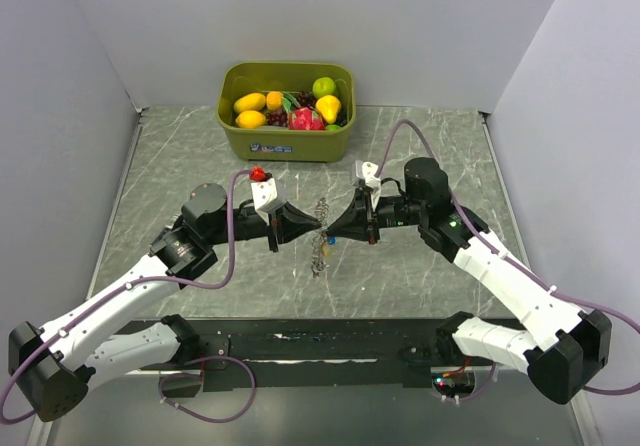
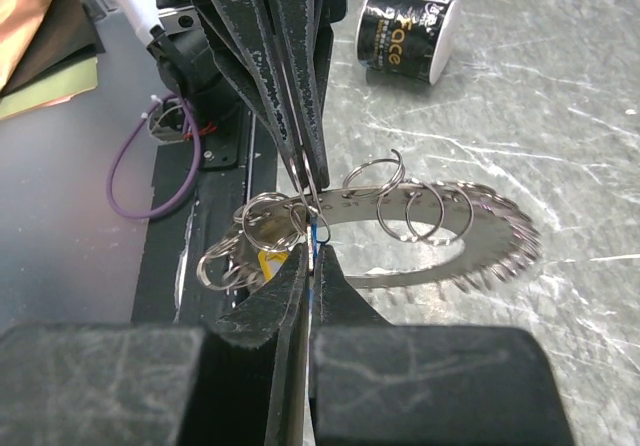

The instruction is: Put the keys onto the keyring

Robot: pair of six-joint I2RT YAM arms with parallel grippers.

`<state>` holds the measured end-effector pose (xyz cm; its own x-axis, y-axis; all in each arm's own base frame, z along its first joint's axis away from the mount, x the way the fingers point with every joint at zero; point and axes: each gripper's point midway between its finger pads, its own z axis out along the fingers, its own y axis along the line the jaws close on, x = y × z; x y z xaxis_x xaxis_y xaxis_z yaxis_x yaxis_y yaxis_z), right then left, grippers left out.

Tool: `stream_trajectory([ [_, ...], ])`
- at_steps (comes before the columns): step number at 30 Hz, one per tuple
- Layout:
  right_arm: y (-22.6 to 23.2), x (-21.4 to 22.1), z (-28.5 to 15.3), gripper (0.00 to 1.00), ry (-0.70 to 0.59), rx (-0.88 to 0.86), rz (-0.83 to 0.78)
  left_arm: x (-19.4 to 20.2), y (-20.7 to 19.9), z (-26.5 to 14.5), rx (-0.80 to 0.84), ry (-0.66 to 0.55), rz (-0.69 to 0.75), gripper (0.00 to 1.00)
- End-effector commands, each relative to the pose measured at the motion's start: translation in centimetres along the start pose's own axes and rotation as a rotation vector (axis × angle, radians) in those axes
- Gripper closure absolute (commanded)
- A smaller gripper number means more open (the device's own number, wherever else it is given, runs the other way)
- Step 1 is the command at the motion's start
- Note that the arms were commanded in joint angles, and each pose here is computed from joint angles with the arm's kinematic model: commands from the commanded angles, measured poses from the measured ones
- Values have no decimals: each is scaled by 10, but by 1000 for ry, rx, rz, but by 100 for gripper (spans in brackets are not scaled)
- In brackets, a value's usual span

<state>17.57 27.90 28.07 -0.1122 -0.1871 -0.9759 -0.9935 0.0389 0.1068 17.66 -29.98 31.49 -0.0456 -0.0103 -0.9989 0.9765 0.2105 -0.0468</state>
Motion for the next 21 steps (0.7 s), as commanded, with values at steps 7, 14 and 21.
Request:
stream_trajectory([
  [7, 3, 5, 0, 100, 18, 8, 5, -42, -5, -4, 4, -138, 78, 99],
  [14, -4, -17, -20, 59, -95, 191, -77, -37, -3, -7, -20, -120, 81, 99],
  [21, -3, -25, -30, 23, -150, 249, -122, -34, -2, -10, -32, -114, 79, 99],
])
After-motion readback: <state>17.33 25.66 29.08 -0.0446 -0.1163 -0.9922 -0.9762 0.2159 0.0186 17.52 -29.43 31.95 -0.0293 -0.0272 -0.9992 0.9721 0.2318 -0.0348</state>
